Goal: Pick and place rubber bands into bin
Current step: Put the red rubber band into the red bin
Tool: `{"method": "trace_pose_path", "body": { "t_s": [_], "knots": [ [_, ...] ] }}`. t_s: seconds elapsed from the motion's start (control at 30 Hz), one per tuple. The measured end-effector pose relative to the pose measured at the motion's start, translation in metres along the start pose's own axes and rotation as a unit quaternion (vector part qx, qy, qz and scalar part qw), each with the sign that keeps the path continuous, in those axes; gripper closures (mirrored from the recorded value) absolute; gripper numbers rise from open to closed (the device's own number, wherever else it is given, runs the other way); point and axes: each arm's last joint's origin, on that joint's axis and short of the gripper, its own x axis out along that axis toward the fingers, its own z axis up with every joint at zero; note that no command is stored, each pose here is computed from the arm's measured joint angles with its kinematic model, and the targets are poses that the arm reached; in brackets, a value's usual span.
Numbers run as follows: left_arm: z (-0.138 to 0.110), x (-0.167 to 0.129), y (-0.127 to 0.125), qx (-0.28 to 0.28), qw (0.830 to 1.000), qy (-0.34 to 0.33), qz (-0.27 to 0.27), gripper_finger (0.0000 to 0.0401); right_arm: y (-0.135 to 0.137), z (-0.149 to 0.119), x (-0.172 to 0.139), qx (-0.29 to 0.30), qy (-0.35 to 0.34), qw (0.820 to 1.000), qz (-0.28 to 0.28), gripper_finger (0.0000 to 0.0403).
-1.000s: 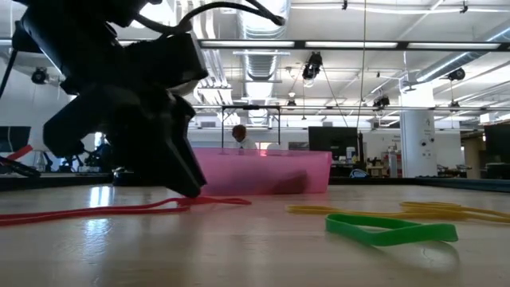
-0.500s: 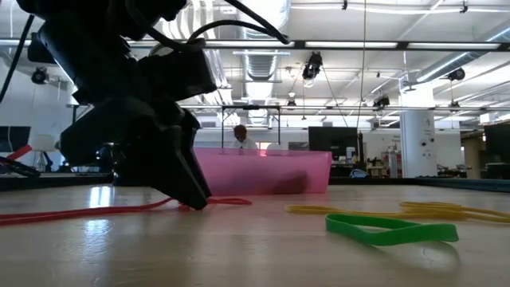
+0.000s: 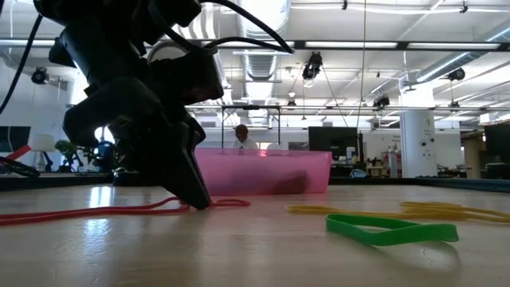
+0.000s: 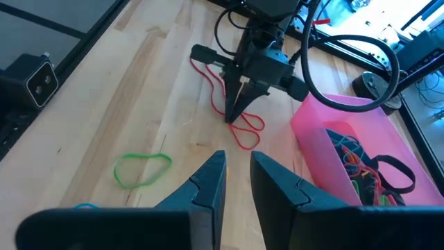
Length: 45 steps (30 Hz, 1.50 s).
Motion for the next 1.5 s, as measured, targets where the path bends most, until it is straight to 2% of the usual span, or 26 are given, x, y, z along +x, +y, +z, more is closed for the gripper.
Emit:
{"method": "trace_pose_path", "body": {
  "t_s": [0.23, 0.67, 0.8, 0.9, 1.0, 1.03, 1.1, 1.17, 1.23, 1.33, 1.4, 1.5],
  "knots": [
    [0.007, -0.013, -0.002, 0.006, 1.0, -0.009, -0.012, 0.04, 0.0, 0.0, 0.0, 0.0, 0.0, 1.0, 0.0, 0.0346],
    [0.038, -0.062, -0.006, 0.027, 0.991, -0.119, -0.049, 0.0401, 0.0, -0.001, 0.0, -0.002, 0.002, 1.0, -0.001, 0.0346],
    [0.048, -0.075, -0.011, 0.056, 0.972, -0.19, -0.127, 0.0401, 0.0, -0.001, 0.0, -0.002, 0.002, 1.0, -0.001, 0.0346],
    [0.05, -0.077, -0.012, 0.053, 0.965, -0.214, -0.143, 0.0401, 0.0, -0.001, 0.0, -0.002, 0.003, 1.0, -0.001, 0.0346],
    [0.051, -0.077, -0.011, 0.051, 0.964, -0.219, -0.14, 0.0401, 0.0, -0.002, 0.0, -0.003, 0.004, 1.0, -0.001, 0.0346],
    [0.05, -0.076, -0.01, 0.042, 0.967, -0.217, -0.126, 0.0401, 0.0, -0.002, 0.0, -0.002, 0.004, 1.0, -0.001, 0.0346],
    [0.044, -0.071, -0.005, -0.013, 0.98, -0.188, -0.066, 0.0401, 0.0, -0.002, 0.0, -0.001, 0.004, 1.0, -0.001, 0.0346],
    [0.038, -0.066, -0.001, -0.008, 0.984, -0.172, -0.042, 0.0401, 0.0, -0.002, 0.0, 0.0, 0.004, 1.0, -0.001, 0.0346],
    [0.041, -0.069, -0.006, 0.023, 0.973, -0.217, -0.079, 0.0401, 0.0, -0.002, 0.0, 0.001, 0.004, 1.0, -0.001, 0.0346],
    [0.051, -0.081, -0.016, 0.045, 0.937, -0.287, -0.193, 0.0401, 0.0, -0.002, 0.0, 0.003, 0.007, 1.0, -0.002, 0.0346],
    [0.052, -0.08, -0.011, 0.036, 0.93, -0.28, -0.235, 0.0401, 0.0, -0.002, 0.0, 0.003, 0.007, 1.0, -0.002, 0.0346],
    [0.049, -0.076, -0.006, 0.031, 0.93, -0.258, -0.259, 0.0401, 0.0, -0.002, 0.0, 0.003, 0.007, 1.0, -0.002, 0.0346]
  ]
}}
